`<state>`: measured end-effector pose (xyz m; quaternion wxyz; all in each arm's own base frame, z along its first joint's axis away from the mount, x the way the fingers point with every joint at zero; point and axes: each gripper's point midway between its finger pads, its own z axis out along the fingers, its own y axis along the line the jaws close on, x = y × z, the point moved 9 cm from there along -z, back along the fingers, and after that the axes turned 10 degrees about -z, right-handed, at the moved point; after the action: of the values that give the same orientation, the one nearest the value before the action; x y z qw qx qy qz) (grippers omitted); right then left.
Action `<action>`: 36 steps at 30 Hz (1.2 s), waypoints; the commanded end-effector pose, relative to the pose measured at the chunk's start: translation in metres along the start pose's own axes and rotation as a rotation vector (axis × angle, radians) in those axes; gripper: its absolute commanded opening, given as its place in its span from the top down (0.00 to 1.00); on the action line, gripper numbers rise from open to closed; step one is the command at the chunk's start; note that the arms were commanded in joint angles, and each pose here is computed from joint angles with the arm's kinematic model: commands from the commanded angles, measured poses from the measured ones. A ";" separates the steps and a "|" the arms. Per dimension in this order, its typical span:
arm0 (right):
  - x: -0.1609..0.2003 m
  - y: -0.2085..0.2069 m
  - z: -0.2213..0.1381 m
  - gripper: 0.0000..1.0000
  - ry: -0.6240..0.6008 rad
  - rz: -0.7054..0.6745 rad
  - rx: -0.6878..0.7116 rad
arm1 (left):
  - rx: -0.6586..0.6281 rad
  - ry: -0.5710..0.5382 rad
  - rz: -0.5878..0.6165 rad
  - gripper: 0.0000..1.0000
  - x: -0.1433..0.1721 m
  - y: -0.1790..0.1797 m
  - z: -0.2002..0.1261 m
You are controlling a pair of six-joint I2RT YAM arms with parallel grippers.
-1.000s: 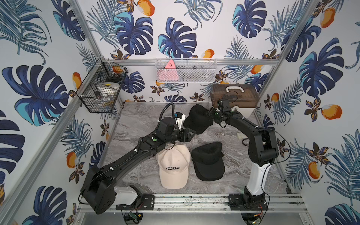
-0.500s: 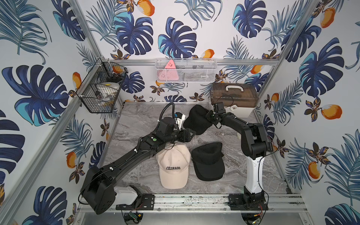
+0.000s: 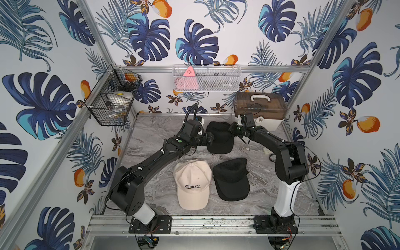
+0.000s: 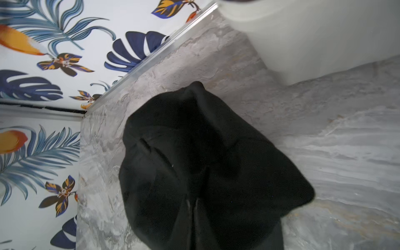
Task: Stack the baseball caps by color
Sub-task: Place the baseball cap on the baseball cap.
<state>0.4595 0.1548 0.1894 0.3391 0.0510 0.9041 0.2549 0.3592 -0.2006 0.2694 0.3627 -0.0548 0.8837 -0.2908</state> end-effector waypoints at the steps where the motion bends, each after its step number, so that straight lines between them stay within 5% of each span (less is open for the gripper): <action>1: -0.007 0.014 -0.008 1.00 -0.044 -0.128 -0.077 | -0.059 -0.044 -0.032 0.26 -0.018 0.013 0.016; 12: -0.013 0.032 -0.004 1.00 -0.068 -0.207 -0.200 | -0.099 -0.011 -0.197 0.30 -0.057 0.052 0.105; 21: -0.015 0.036 0.003 1.00 -0.052 -0.198 -0.256 | 0.083 0.069 -0.367 0.37 -0.056 0.076 0.141; 24: -0.017 0.037 0.005 1.00 -0.049 -0.186 -0.263 | 0.105 0.108 -0.406 0.52 -0.045 0.081 0.150; 30: -0.022 0.042 -0.005 1.00 -0.062 -0.189 -0.262 | 0.164 0.094 -0.472 1.00 -0.055 0.079 0.138; 36: -0.033 0.053 -0.029 1.00 -0.099 -0.198 -0.261 | 0.258 0.050 -0.446 1.00 -0.091 0.046 0.096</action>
<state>0.4645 0.1797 0.2340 0.3950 -0.0666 0.8566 0.3253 0.4999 -0.1761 0.2059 0.2564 -0.2200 0.8351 -0.4342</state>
